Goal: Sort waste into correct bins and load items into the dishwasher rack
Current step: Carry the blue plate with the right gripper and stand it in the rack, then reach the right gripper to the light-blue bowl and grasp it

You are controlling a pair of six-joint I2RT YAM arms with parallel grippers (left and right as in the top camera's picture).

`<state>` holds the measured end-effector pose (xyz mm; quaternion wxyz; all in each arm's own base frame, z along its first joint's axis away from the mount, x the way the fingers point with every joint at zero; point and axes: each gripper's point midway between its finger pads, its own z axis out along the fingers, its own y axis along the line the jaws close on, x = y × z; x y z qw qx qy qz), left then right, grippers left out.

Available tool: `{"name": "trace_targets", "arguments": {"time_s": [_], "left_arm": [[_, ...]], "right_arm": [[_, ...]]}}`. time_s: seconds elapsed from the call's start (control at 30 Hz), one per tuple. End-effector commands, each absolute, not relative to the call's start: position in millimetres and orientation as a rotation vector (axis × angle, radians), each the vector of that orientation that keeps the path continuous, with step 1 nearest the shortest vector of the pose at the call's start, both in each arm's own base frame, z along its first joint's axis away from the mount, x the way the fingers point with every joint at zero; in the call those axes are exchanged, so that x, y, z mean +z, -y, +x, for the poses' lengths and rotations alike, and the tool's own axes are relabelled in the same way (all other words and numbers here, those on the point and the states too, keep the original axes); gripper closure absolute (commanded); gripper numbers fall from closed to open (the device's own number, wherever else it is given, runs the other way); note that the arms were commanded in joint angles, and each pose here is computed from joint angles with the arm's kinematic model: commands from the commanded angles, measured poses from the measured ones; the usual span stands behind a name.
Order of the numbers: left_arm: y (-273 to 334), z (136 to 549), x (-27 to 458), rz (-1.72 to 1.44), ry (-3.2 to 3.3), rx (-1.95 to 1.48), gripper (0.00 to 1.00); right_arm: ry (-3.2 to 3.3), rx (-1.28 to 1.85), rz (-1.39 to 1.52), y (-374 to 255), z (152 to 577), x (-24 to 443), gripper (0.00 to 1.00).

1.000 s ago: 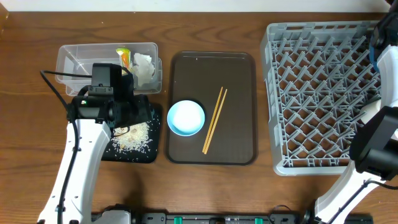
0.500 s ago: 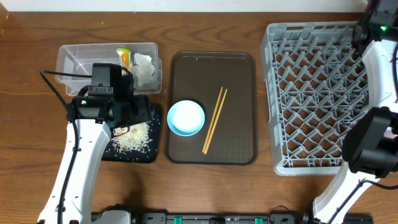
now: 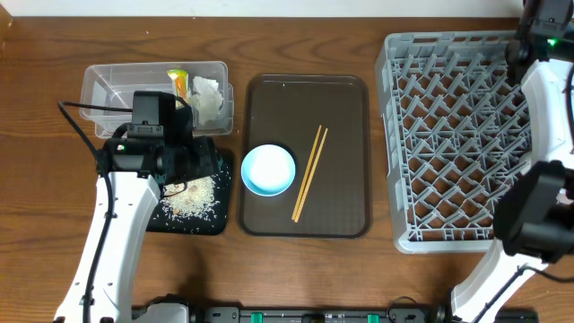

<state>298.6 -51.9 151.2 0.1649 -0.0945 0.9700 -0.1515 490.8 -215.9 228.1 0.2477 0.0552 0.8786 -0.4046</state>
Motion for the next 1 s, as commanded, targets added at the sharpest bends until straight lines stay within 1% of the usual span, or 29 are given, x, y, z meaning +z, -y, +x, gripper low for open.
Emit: {"name": "trace_targets", "arguments": {"time_s": [0.0, 0.07, 0.17, 0.23, 0.27, 0.37, 0.4, 0.47, 0.53, 0.7, 0.77, 0.9, 0.97], "left_arm": [[51, 300, 155, -0.243, -2.751, -0.416, 0.51], [51, 300, 155, -0.243, -2.751, -0.416, 0.51], [51, 300, 155, -0.243, -2.751, -0.415, 0.51], [51, 300, 155, -0.243, -2.751, -0.415, 0.51], [51, 300, 155, -0.243, -2.752, -0.415, 0.51], [51, 300, 155, -0.243, -2.752, -0.415, 0.50], [51, 300, 155, -0.243, -2.752, -0.415, 0.45], [50, 300, 155, -0.243, -2.752, -0.414, 0.44], [49, 300, 155, -0.245, -2.752, -0.403, 0.44], [40, 298, 151, -0.264, -2.767, -0.330, 0.43], [36, 296, 150, -0.273, -2.777, -0.296, 0.43], [36, 293, 149, -0.276, -2.789, -0.292, 0.43], [36, 292, 149, -0.276, -2.792, -0.292, 0.43]], "right_arm": [[-2.261, -0.852, 0.113, 183, 489, 292, 0.11], [-2.242, -0.724, 0.051, 164, 488, 305, 0.09], [-2.237, -0.440, -0.106, 116, 484, 315, 0.09], [-2.240, -0.197, -0.225, 72, 479, 314, 0.20], [-2.243, -0.091, -0.253, 54, 476, 312, 0.23], [-2.258, 0.235, -0.345, -3, 465, 305, 0.26], [-2.265, 0.321, -0.375, -19, 461, 302, 0.28], [-2.290, 0.472, -0.433, -50, 452, 293, 0.32], [-2.327, 0.553, -0.477, -72, 446, 280, 0.34], [-2.448, 0.665, -0.599, -129, 433, 239, 0.35], [-2.496, 0.700, -0.665, -155, 426, 220, 0.34], [-2.584, 0.769, -0.816, -208, 408, 179, 0.37], [-2.652, 0.772, -0.843, -227, 398, 157, 0.37]]}}
